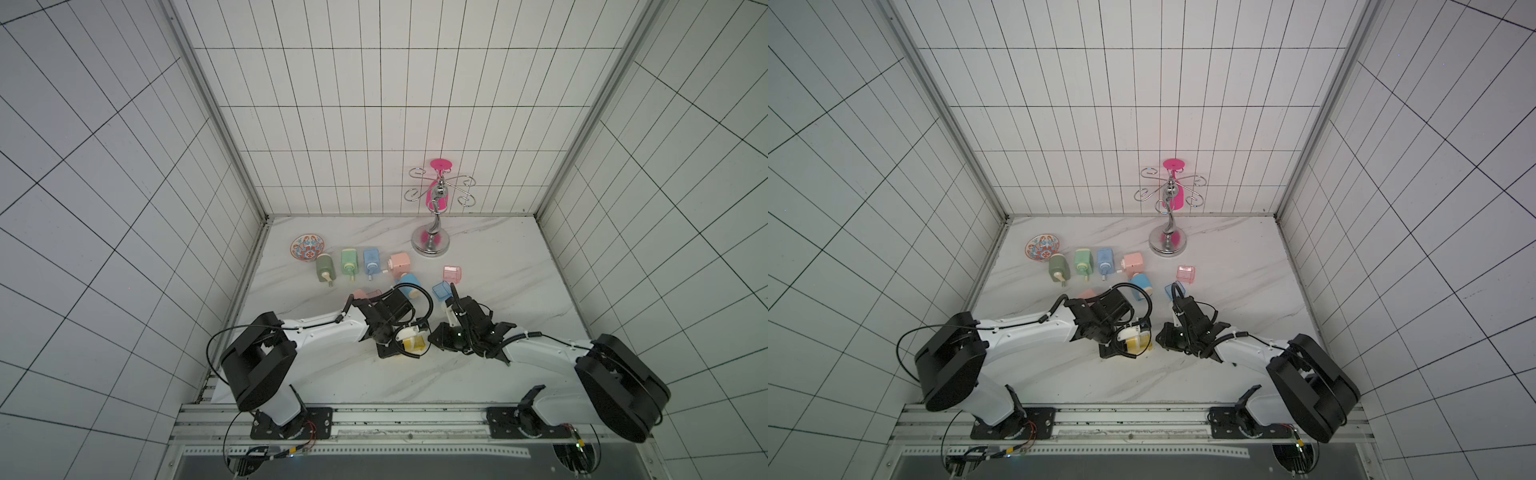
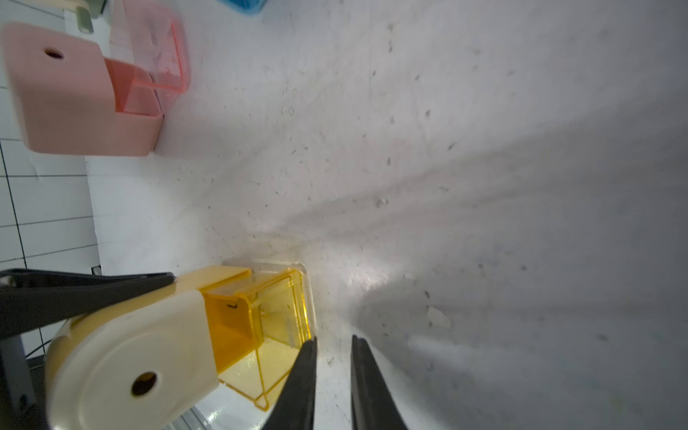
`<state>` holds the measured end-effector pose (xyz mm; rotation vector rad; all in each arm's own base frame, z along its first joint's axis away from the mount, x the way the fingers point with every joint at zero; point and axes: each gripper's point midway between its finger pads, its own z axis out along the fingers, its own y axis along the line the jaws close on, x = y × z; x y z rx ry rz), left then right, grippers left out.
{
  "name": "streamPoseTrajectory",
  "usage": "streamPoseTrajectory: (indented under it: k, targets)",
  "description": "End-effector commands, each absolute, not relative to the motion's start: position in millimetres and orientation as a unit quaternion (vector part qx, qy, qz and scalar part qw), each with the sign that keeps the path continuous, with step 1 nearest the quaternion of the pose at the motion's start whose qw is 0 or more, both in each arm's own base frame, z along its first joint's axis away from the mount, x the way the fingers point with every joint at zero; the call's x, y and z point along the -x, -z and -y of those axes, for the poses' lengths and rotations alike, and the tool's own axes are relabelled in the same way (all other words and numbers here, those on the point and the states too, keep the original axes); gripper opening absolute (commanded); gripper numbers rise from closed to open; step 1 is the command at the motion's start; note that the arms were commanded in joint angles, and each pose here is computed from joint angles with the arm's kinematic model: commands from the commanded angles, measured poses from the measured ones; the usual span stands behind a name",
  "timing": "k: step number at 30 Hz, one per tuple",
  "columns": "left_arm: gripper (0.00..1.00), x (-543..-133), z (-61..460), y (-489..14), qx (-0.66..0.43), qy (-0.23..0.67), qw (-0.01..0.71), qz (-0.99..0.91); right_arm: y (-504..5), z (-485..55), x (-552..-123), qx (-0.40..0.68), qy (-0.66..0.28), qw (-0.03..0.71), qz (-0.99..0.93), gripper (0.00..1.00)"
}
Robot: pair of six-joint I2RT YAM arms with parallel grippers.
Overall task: Put the tray back into the pencil sharpener
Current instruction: Close the container of the pencil sharpener, then pick up the pencil sharpener from the center of the board.
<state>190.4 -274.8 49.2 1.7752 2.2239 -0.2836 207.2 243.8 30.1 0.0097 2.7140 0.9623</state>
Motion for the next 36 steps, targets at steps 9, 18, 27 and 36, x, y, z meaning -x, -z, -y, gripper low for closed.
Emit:
streamPoseTrajectory:
  k: [9, 18, 27, 36]
  targets:
    - [0.34, -195, 278, -45, -0.622, 0.090, 0.144, -0.765, -44, -294, -205, 0.041, -0.390, 0.126, -0.911, 0.20]
    - [0.33, -195, 279, -46, -0.621, 0.089, 0.145, -0.765, -45, -307, -200, 0.036, -0.420, 0.112, -0.900, 0.20]
    - [0.30, -198, 279, -47, -0.618, 0.085, 0.150, -0.767, -49, -305, -201, 0.018, -0.431, 0.122, -0.894, 0.21]
    - [0.10, -206, 283, -68, -0.593, 0.091, 0.190, -0.777, -84, -188, -224, -0.114, -0.286, 0.313, -0.898, 0.22]
